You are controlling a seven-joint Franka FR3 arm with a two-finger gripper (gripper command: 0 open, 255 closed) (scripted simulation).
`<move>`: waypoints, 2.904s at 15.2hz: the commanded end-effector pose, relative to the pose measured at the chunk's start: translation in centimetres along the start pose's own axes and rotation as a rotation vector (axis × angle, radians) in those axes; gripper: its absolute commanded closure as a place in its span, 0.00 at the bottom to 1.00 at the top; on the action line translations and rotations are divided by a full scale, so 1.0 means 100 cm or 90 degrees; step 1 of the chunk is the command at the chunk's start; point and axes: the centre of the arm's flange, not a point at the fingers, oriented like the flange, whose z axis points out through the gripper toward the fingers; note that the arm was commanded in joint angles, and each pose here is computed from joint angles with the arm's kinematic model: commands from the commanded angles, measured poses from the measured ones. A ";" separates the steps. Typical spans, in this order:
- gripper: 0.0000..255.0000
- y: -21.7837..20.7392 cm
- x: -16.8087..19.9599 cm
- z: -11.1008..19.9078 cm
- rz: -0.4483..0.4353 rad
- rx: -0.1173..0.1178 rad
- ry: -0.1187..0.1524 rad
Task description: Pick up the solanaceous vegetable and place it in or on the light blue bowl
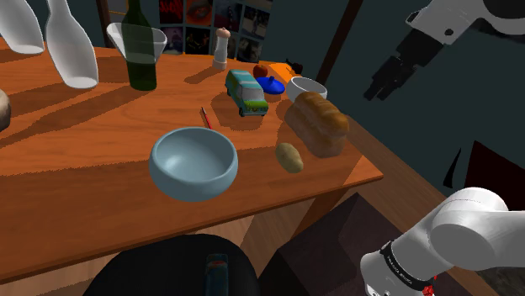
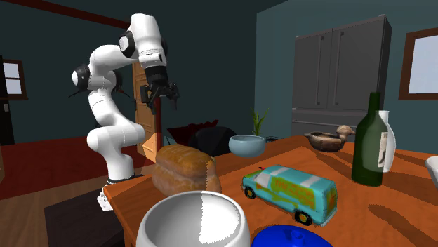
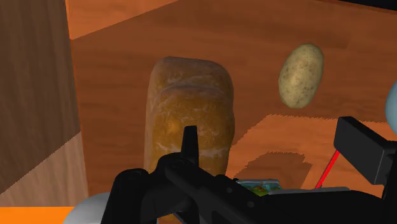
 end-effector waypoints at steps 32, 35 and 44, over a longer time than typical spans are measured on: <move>0.00 -0.144 0.013 0.253 0.042 -0.081 0.018; 0.00 -0.144 0.013 0.253 0.042 -0.081 0.018; 1.00 -0.144 0.013 0.253 0.042 -0.081 0.018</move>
